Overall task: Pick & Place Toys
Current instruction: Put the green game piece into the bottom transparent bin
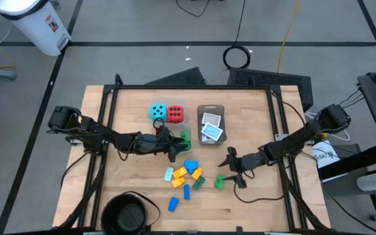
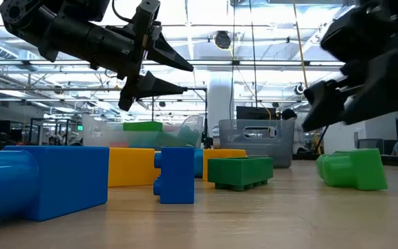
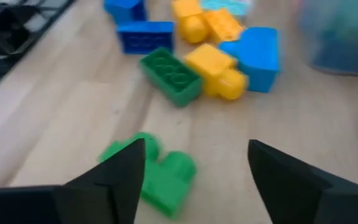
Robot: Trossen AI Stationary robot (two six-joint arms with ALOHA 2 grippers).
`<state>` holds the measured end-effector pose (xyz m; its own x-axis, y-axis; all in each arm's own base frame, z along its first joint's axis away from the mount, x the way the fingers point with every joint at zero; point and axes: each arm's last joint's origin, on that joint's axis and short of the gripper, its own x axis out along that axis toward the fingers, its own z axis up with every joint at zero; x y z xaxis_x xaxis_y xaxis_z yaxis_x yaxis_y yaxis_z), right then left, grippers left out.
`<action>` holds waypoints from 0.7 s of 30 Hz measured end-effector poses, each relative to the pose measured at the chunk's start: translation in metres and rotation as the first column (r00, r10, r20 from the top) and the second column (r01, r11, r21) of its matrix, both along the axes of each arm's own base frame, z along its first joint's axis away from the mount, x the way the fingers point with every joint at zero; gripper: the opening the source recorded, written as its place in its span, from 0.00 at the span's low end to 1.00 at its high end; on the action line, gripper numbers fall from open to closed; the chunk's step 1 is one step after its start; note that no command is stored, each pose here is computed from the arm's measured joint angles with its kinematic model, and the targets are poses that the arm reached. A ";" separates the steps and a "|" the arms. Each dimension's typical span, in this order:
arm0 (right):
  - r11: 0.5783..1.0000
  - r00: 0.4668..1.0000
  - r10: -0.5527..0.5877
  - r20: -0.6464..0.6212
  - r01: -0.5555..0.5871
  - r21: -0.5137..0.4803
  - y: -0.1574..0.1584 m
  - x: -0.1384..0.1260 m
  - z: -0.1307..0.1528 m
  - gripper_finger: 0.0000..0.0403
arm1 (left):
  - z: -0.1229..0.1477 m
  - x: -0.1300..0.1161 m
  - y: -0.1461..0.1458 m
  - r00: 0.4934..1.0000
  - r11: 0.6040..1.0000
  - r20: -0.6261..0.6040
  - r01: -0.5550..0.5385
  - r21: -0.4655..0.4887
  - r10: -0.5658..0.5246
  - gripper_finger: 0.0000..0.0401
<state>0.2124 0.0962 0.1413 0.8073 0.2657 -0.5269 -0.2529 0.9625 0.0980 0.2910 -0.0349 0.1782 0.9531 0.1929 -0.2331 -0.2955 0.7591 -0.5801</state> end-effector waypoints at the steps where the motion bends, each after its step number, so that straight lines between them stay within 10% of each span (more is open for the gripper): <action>1: 1.000 1.000 0.024 0.002 -0.024 -0.007 0.004 -0.002 0.000 0.67 | 0.000 0.000 0.000 1.000 1.000 0.000 0.000 0.000 0.000 0.57; 9: 0.990 0.995 0.093 0.028 -0.090 -0.105 0.048 -0.023 0.000 0.64 | 0.000 0.000 0.000 1.000 1.000 -0.001 0.000 0.005 0.000 0.57; 21: 0.990 0.981 0.142 -0.131 -0.139 0.032 0.083 -0.012 -0.023 0.58 | 0.000 0.000 0.000 1.000 1.000 0.000 -0.001 0.001 0.001 0.57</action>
